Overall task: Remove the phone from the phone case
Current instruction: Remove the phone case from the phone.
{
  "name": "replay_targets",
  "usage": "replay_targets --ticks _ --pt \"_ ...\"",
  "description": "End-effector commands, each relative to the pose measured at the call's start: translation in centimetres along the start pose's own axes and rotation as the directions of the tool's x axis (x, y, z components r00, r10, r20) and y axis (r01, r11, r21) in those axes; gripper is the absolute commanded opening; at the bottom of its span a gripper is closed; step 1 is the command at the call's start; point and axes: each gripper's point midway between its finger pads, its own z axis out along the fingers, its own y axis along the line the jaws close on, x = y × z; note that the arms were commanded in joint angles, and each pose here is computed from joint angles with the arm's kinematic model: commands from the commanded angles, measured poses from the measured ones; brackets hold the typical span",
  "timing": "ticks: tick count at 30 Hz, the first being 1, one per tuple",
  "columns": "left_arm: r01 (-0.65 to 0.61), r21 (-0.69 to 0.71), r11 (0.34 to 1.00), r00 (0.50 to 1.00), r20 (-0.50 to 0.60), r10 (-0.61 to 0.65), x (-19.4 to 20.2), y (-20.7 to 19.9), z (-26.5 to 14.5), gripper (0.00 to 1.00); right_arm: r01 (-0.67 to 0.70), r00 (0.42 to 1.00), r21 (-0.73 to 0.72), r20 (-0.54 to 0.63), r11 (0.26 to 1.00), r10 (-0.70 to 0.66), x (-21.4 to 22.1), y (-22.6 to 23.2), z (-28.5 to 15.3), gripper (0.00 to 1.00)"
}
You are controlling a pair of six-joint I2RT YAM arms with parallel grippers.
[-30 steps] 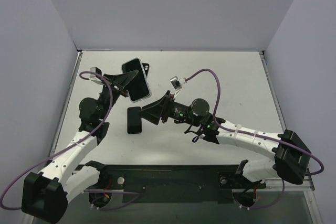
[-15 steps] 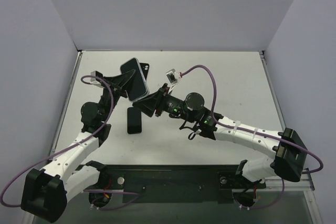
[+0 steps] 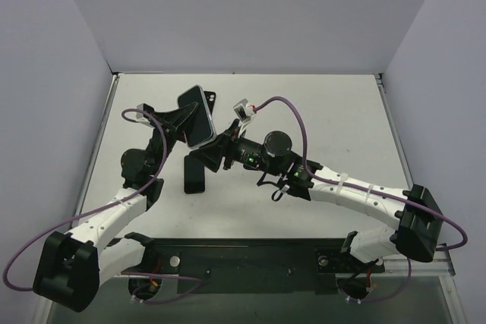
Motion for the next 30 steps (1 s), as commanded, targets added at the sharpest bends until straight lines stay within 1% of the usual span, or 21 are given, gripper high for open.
replay_targets --ticks 1,4,5,6,7,10,11,13,15,20,25,27,29,30 --pt "0.036 0.146 0.989 0.996 -0.085 -0.024 2.0 -4.2 -0.4 0.00 0.052 0.993 -0.076 0.109 0.996 -0.044 -4.1 3.2 -0.4 0.50" --pt "0.038 0.145 0.989 0.996 -0.087 -0.025 2.0 -4.1 -0.3 0.00 0.032 0.992 -0.087 0.125 0.996 -0.021 -4.5 3.4 0.1 0.49" --pt "0.037 0.150 0.988 0.996 -0.089 -0.024 2.1 -4.3 -0.3 0.00 0.020 0.990 -0.101 0.140 0.995 -0.006 -4.9 3.8 0.1 0.49" --pt "0.036 0.152 0.988 0.996 -0.092 -0.023 2.1 -4.3 -0.3 0.00 0.002 0.991 -0.123 0.131 0.992 0.014 -4.7 4.1 0.1 0.47" --pt "0.036 0.154 0.987 0.995 -0.096 -0.021 2.2 -4.4 -0.3 0.00 -0.002 0.988 -0.158 0.155 0.987 0.027 -5.4 4.9 0.1 0.45" --pt "0.037 0.158 0.987 0.995 -0.100 -0.021 2.3 -4.5 -0.4 0.00 -0.055 0.983 -0.200 0.163 0.978 0.089 -5.5 5.7 -0.1 0.42" --pt "0.038 0.160 0.986 0.995 -0.099 -0.022 2.3 -4.5 -0.4 0.00 -0.056 0.977 -0.223 0.189 0.973 0.100 -6.1 6.1 -0.2 0.41" --pt "0.037 0.163 0.986 0.995 -0.102 -0.021 2.4 -4.6 -0.3 0.00 -0.083 0.974 -0.186 0.194 0.979 0.119 -6.1 5.6 0.0 0.40" --pt "0.037 0.176 0.984 0.995 -0.099 -0.020 2.4 -5.0 -0.3 0.00 -0.076 0.978 -0.129 0.182 0.989 0.099 -5.6 4.8 0.5 0.39" --pt "0.036 0.185 0.982 0.995 -0.099 -0.017 2.4 -5.4 -0.4 0.00 -0.066 0.982 -0.110 0.169 0.992 0.084 -5.0 4.3 0.7 0.33" --pt "0.040 0.188 0.981 0.995 -0.099 -0.021 2.5 -5.6 -0.4 0.00 -0.049 0.984 -0.056 0.167 0.997 0.058 -4.9 3.4 0.9 0.33" --pt "0.036 0.197 0.980 0.994 -0.104 -0.015 2.7 -6.0 -0.4 0.00 -0.045 0.985 0.000 0.167 0.999 0.045 -4.9 2.5 1.0 0.30" --pt "0.024 0.198 0.980 0.994 -0.110 -0.002 2.9 -6.3 -0.3 0.00 -0.053 0.988 0.063 0.148 0.997 0.043 -4.2 1.3 1.1 0.24" --pt "0.021 0.197 0.980 0.994 -0.109 0.001 3.0 -6.3 -0.3 0.00 -0.052 0.988 0.068 0.148 0.996 0.042 -4.2 1.2 1.1 0.22"
